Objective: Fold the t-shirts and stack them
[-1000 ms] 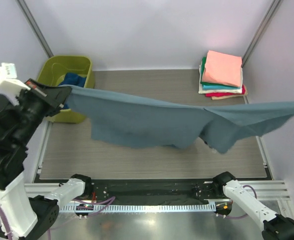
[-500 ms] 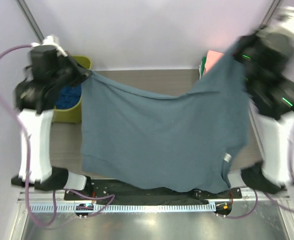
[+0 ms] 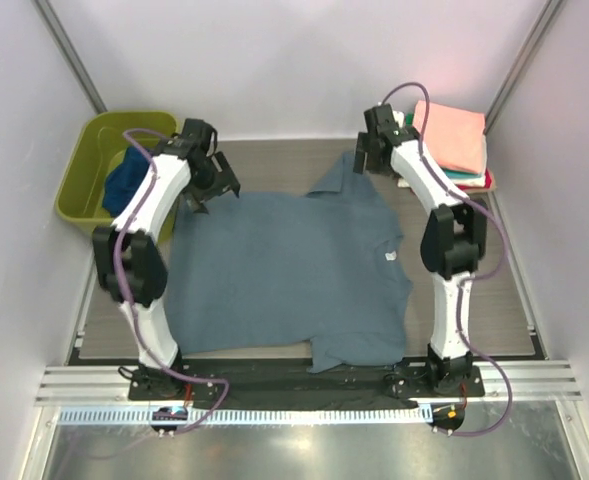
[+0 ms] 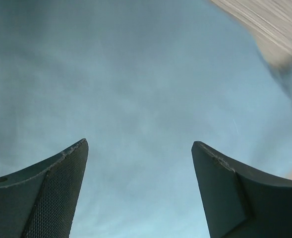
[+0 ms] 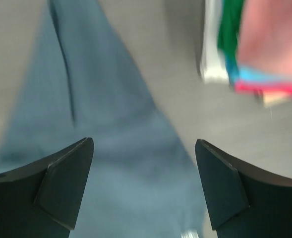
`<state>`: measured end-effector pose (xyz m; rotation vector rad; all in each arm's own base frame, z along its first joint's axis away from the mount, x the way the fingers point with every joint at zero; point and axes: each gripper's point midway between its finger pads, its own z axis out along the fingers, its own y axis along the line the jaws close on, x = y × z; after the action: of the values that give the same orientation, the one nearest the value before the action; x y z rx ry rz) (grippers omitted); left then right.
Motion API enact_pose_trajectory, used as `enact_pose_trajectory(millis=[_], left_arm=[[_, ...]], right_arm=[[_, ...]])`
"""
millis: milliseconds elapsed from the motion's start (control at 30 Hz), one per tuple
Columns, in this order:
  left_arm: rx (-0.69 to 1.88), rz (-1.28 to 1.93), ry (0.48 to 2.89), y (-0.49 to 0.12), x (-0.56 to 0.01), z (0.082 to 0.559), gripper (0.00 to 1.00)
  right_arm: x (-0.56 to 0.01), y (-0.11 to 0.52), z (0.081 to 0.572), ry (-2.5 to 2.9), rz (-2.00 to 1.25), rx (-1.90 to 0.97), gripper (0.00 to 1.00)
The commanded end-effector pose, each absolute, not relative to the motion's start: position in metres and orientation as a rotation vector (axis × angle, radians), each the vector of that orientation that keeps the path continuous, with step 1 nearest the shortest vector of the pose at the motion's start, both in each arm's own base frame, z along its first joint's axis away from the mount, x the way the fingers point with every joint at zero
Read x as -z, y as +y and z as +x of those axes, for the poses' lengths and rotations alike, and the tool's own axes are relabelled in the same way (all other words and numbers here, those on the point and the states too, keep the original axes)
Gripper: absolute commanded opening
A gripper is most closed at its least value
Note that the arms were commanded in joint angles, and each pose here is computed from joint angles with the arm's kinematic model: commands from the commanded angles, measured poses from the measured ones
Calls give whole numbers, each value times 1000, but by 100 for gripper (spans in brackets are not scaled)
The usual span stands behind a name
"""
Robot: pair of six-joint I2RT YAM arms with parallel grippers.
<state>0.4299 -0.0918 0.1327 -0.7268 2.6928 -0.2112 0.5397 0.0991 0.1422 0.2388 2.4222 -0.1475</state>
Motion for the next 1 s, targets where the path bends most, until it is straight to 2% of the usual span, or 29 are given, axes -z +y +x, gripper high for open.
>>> enact_pose_trajectory(millis=[0, 67, 133, 167, 233, 400, 433, 600, 633, 700, 967], left_arm=[[227, -639, 2446, -86, -219, 411, 86], [202, -641, 2481, -87, -197, 391, 84], [249, -638, 2420, -91, -202, 383, 83], [248, -640, 2456, -92, -181, 371, 81], [274, -601, 2449, -98, -181, 363, 79], [190, -439, 2525, -90, -186, 320, 77], [180, -412, 2533, -89, -188, 313, 76], [-48, -343, 2445, -46, -197, 286, 77], [-95, -332, 2437, -39, -194, 284, 77], [-199, -352, 2429, -23, -183, 277, 77], [-173, -330, 2482, -31, -170, 280, 74]], right_arm=[[-308, 110, 500, 2035, 278, -134, 90], [-281, 114, 478, 2079, 271, -185, 90], [-258, 127, 467, 2125, 260, -275, 89], [-235, 130, 465, 2148, 256, -295, 90], [-219, 144, 465, 2170, 236, -372, 88], [-197, 169, 493, 2188, 181, -475, 81], [-179, 173, 501, 2219, 187, -471, 81], [-165, 192, 544, 2210, 190, -528, 78], [-146, 196, 551, 2238, 190, -526, 76], [-144, 202, 565, 2226, 203, -547, 75], [-110, 219, 596, 2246, 208, -594, 70]])
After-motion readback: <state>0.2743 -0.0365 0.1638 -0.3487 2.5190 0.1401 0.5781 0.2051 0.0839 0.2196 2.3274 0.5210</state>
